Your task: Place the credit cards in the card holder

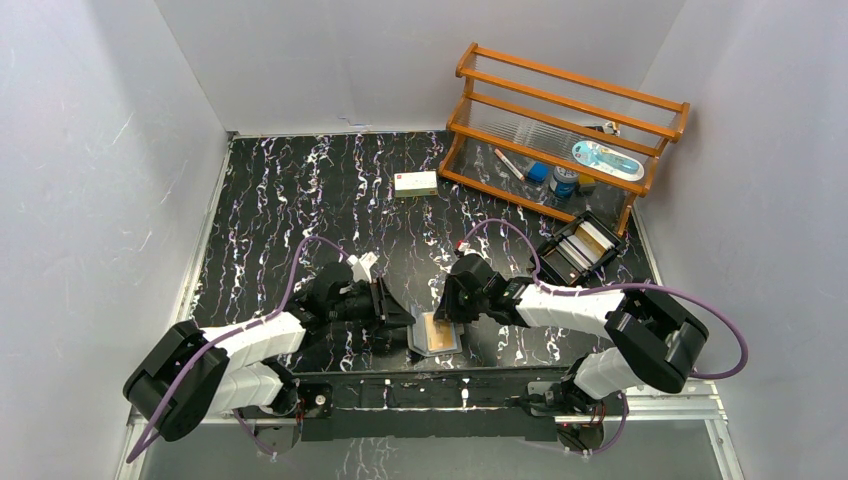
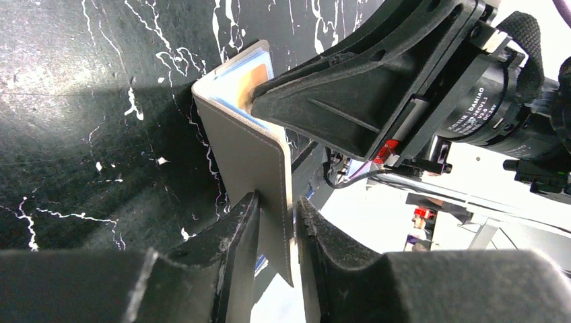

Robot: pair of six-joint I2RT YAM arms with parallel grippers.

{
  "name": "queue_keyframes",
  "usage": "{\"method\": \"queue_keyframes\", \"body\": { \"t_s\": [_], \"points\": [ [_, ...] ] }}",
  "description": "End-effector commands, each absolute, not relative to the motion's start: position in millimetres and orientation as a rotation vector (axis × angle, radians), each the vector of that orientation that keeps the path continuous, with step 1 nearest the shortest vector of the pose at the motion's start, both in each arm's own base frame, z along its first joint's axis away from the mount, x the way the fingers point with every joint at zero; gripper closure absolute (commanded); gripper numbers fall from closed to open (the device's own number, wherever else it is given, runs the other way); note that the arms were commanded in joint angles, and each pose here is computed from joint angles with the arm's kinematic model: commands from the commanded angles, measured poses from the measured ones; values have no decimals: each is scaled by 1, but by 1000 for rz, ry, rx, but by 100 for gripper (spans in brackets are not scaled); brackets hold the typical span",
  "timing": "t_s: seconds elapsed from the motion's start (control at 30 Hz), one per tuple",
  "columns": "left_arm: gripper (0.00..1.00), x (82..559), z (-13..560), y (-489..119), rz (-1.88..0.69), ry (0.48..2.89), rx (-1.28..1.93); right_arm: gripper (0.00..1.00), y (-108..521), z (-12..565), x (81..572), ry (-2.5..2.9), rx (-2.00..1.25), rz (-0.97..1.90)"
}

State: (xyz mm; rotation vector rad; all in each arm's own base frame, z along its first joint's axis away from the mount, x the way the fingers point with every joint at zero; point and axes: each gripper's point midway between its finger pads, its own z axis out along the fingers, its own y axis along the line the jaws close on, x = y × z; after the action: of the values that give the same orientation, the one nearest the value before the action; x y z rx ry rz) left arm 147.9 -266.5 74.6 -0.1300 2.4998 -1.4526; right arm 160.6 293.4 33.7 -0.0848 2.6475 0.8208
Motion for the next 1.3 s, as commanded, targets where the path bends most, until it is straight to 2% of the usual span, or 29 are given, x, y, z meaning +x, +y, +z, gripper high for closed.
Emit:
{"method": "queue_keyframes", "body": {
  "t_s": [0.0, 0.2, 0.33, 0.47, 0.7, 1.07, 1.27],
  "points": [
    [76, 150, 89, -271, -1511, 2442, -84, 77, 279, 19, 152, 2694, -85, 745],
    [94, 149, 83, -271, -1505, 2459, -91, 77, 279, 20, 153, 2691, -88, 747],
    [98, 149, 78, -269, -1472, 2489, -103, 77, 280, 22, 153, 2688, -86, 748],
    [84, 151, 75, -266, -1424, 2511, -103, 76, 281, 28, 155, 2683, -95, 748],
    [69, 154, 71, -256, -1297, 2556, -96, 72, 290, 53, 158, 2666, -122, 789],
    [63, 153, 69, -255, -1280, 2574, -99, 72, 314, 83, 156, 2613, -179, 912],
    [53, 154, 78, -258, -1315, 2549, -99, 73, 329, 84, 153, 2608, -200, 974]
  ]
}}
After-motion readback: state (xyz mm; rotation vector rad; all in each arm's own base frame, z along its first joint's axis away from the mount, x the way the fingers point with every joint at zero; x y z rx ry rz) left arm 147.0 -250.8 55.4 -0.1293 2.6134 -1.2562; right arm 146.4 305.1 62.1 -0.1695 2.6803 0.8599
